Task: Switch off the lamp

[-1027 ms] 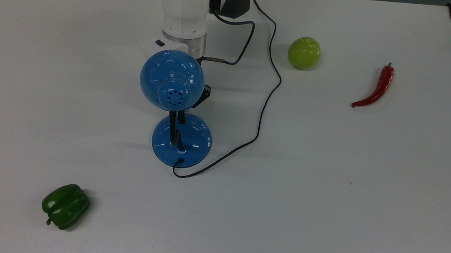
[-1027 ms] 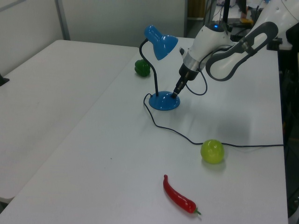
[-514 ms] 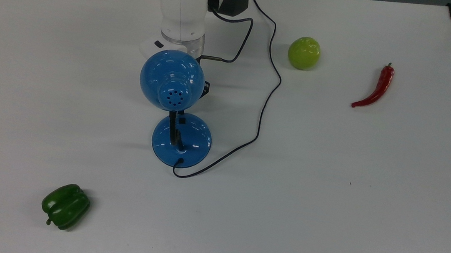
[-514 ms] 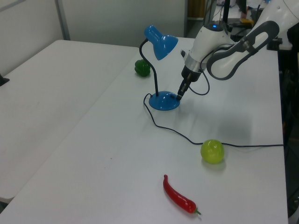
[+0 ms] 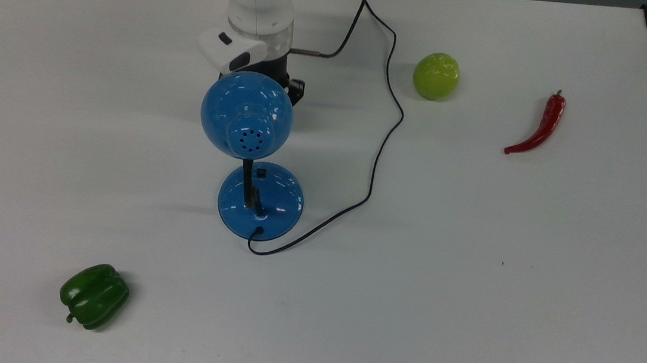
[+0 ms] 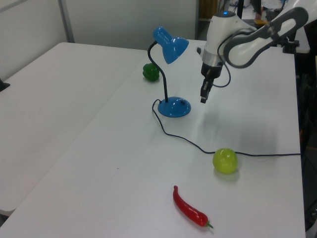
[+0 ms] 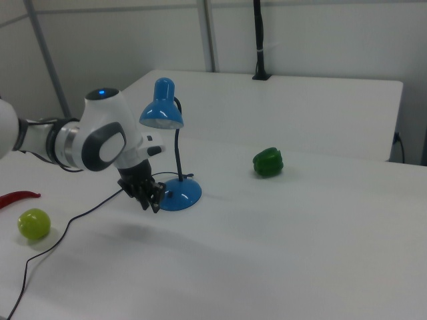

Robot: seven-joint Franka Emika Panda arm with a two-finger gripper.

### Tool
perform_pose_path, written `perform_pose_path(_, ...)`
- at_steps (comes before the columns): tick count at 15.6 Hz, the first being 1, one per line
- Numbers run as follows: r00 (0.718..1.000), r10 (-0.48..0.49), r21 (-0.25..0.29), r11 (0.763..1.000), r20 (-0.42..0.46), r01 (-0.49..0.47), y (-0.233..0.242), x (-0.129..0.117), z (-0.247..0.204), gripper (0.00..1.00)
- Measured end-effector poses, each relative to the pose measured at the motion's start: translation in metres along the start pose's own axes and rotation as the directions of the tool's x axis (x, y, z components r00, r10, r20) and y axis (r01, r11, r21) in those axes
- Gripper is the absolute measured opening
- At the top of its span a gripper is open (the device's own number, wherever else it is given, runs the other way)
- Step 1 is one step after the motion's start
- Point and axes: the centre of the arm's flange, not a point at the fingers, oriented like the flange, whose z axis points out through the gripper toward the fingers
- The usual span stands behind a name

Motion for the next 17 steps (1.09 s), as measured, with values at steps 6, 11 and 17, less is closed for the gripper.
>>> perform_pose_path(6, 0.994, -0.019, 0.005, 1.000, 0.104, 0.018, 0.002, -0.013, -0.052, 0.91)
perform_pose_path(11, 0.987, -0.014, 0.006, 1.000, 0.158, 0.014, 0.005, -0.008, -0.115, 1.00)
perform_pose_path(17, 0.979, 0.067, -0.006, 0.998, 0.194, -0.067, 0.018, -0.003, -0.220, 1.00)
